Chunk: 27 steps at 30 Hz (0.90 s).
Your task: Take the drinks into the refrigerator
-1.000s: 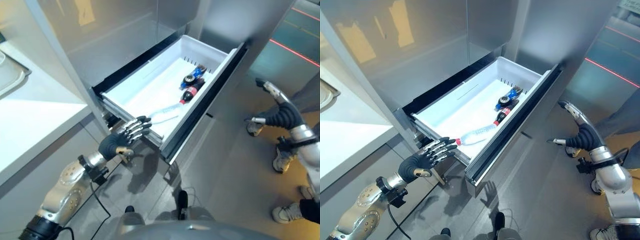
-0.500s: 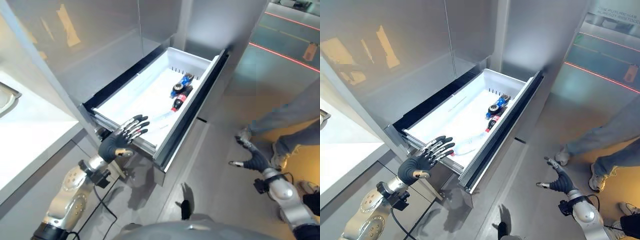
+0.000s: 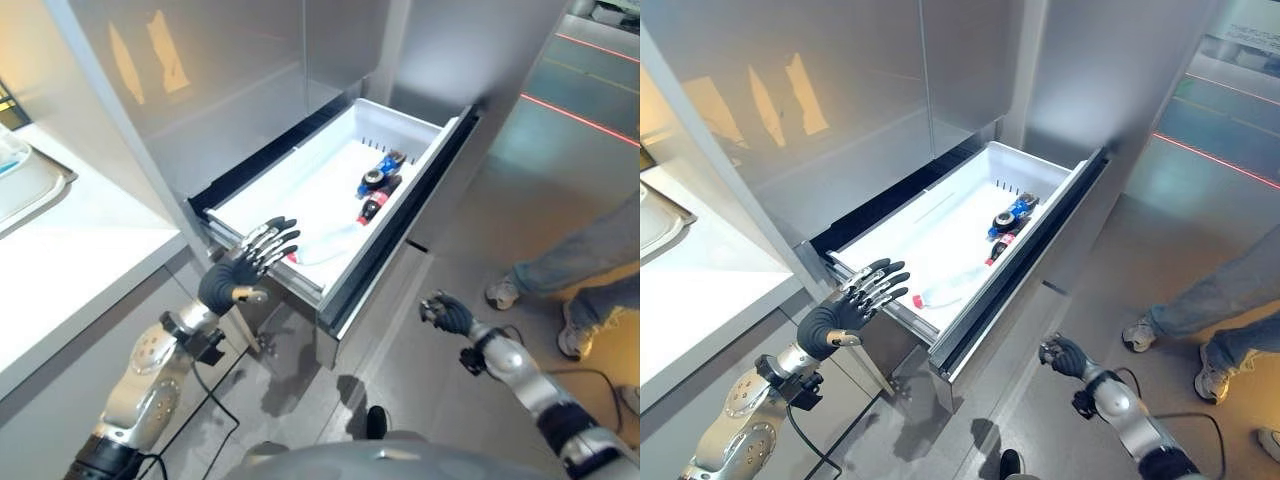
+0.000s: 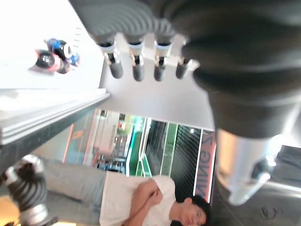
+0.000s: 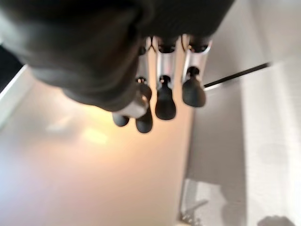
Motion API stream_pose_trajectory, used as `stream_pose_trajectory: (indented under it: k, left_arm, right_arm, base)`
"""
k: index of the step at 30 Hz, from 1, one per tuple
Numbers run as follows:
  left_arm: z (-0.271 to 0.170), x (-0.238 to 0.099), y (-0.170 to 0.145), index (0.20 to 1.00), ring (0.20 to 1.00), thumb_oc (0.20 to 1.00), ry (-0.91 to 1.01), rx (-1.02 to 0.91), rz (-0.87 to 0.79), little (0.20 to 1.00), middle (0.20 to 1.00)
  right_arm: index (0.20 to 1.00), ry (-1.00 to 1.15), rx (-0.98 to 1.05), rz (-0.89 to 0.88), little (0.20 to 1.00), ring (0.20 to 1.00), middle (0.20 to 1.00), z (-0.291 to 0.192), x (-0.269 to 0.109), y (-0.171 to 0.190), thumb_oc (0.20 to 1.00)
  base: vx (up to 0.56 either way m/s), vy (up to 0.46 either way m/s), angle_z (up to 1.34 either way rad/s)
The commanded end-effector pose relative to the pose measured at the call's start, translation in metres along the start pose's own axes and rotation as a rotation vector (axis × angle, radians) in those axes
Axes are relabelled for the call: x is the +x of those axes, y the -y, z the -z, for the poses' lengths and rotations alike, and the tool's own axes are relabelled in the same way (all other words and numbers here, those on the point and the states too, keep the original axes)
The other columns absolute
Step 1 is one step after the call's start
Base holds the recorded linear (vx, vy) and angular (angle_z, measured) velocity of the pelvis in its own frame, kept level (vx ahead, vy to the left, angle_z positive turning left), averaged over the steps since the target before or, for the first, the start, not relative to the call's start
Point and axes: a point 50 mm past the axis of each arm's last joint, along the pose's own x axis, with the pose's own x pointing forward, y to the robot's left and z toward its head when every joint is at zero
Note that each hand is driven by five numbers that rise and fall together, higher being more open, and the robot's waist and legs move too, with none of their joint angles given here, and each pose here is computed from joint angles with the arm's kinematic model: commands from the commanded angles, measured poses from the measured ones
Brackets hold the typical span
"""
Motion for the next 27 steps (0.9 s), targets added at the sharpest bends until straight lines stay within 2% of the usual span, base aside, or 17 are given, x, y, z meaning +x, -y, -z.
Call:
stream_pose_trajectory:
  k: [1, 7, 16, 23, 27]
  left_arm:
    - [-0.016, 0.016, 0.009, 1.000, 1.000, 1.000, 0.095, 0.049, 0.082, 1.000, 1.000]
    - [-0.014, 0.018, 0.009, 1.000, 1.000, 1.000, 0.096, 0.033, 0.078, 1.000, 1.000]
    - [-0.014, 0.028, 0.018, 1.000, 1.000, 1.000, 0.079, 0.005, 0.160, 1.000, 1.000]
    - [-0.015, 0.034, 0.017, 1.000, 1.000, 1.000, 0.087, 0.015, 0.164, 1.000, 1.000]
    - [-0.016, 0.036, 0.016, 1.000, 1.000, 1.000, 0.094, 0.023, 0.153, 1.000, 1.000]
  right_arm:
    - [0.200, 0.160, -0.102, -0.012, 0.200, 0.200, 0.200, -0.048, 0.030, 0.023, 0.200]
    - [0.200, 0.266, -0.231, -0.065, 0.200, 0.200, 0.200, -0.094, 0.056, 0.029, 0.200]
    - [0.200, 0.397, -0.358, -0.025, 0.200, 0.200, 0.200, -0.160, 0.079, 0.050, 0.200]
    - [0.200, 0.484, -0.301, 0.018, 0.200, 0.200, 0.200, -0.185, 0.080, 0.053, 0.200]
    - [0.200, 0.494, -0.261, 0.014, 0.200, 0.200, 0.200, -0.181, 0.077, 0.046, 0.200]
  base:
    - [-0.04, -0.009, 0.14]
    - [0.00, -0.014, 0.13]
    - [-0.03, -0.023, 0.23]
    - [-0.02, 0.000, 0.31]
    - [-0.02, 0.025, 0.18]
